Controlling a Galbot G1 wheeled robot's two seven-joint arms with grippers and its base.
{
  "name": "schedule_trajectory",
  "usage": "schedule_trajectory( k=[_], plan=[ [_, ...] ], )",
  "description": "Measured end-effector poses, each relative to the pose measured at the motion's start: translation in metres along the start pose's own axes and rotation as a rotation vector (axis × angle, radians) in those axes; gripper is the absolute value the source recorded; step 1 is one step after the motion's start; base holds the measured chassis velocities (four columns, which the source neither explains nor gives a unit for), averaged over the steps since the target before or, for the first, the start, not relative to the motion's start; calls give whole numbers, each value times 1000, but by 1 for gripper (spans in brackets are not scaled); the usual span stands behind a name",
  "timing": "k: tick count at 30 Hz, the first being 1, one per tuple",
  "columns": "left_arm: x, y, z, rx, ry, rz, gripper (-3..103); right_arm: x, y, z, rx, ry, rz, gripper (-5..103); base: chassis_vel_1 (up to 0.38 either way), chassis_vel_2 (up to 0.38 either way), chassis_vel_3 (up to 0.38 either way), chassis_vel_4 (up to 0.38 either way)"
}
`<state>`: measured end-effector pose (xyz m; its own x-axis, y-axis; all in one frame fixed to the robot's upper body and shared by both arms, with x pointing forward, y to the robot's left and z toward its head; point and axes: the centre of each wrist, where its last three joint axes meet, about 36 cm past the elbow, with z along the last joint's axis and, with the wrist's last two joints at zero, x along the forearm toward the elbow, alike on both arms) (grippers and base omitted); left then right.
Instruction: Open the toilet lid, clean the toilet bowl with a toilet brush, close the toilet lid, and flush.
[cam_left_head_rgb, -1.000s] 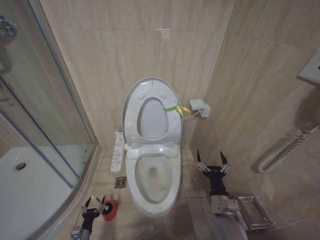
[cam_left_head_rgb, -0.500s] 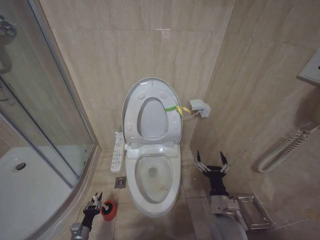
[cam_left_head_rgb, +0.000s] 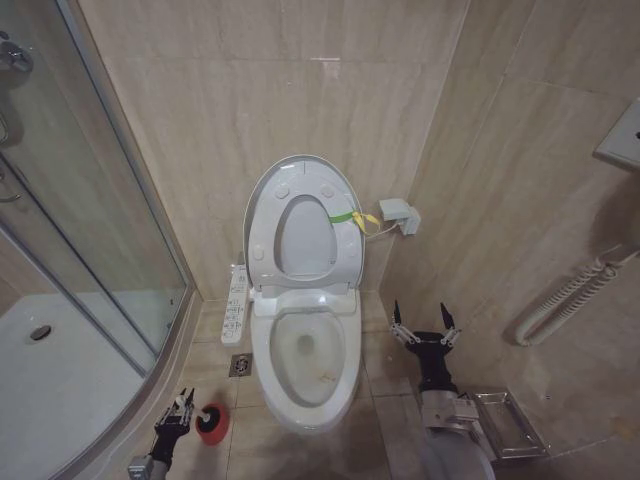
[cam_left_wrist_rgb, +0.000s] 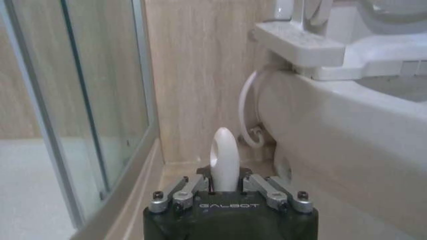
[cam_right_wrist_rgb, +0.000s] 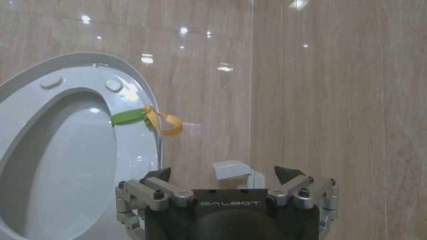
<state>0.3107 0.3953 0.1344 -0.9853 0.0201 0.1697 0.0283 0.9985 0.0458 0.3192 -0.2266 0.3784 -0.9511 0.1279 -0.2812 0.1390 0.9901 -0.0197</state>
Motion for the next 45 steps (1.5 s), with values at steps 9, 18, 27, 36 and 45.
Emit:
schedule_trajectory(
  k=[9, 18, 27, 36, 45],
  plan=[
    [4, -9, -29, -22, -113, -11, 23, 0, 0, 0, 0, 0, 0, 100, 0, 0, 0, 0],
    [20, -31, -88, -15, -233, 9, 23, 0, 0, 0, 0, 0, 0, 100, 0, 0, 0, 0],
    [79, -48, -151, -8, -310, 41, 23, 0, 0, 0, 0, 0, 0, 100, 0, 0, 0, 0],
    [124, -72, -210, -18, -405, 99, 23, 0, 0, 0, 0, 0, 0, 100, 0, 0, 0, 0],
    [148, -107, -280, -3, -528, 194, 23, 0, 0, 0, 0, 0, 0, 100, 0, 0, 0, 0]
  ],
)
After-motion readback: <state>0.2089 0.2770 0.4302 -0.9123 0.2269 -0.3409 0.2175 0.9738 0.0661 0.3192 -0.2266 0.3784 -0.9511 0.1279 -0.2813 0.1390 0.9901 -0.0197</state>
